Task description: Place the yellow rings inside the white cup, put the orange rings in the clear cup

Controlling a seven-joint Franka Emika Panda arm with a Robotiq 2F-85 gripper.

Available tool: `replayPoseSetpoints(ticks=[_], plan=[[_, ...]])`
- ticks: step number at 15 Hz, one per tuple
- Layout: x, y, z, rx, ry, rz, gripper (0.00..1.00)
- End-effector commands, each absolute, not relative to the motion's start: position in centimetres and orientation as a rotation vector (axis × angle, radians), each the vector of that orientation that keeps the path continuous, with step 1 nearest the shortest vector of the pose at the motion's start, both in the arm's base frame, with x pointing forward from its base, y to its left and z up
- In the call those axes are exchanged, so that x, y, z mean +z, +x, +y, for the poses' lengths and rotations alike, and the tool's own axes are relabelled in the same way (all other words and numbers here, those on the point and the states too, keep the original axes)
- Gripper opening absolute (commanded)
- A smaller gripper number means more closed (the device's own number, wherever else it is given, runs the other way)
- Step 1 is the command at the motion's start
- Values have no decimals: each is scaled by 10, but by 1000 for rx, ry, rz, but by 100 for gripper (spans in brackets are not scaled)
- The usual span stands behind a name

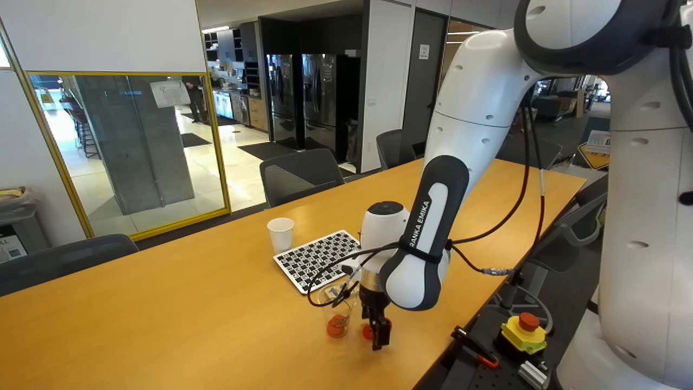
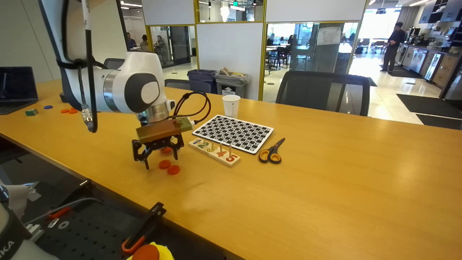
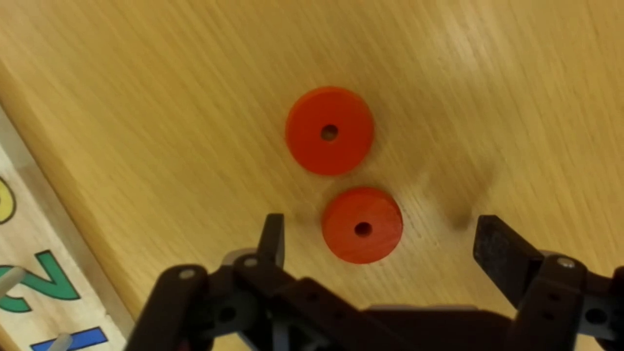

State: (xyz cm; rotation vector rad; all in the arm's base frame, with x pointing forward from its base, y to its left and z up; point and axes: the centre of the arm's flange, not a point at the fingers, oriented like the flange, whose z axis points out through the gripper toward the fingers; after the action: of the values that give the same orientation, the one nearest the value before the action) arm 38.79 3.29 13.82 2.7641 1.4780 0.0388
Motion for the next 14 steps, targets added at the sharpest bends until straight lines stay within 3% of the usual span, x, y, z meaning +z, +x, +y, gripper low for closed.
replayPoseSetpoints(ticks=[1, 2, 9, 14], plan=[[135, 392, 38, 56, 2759, 1474, 75], [135, 392, 38, 55, 2759, 1476, 74], [137, 393, 38, 58, 2755, 1472, 20], [157, 396, 41, 44, 2753, 1408, 20]])
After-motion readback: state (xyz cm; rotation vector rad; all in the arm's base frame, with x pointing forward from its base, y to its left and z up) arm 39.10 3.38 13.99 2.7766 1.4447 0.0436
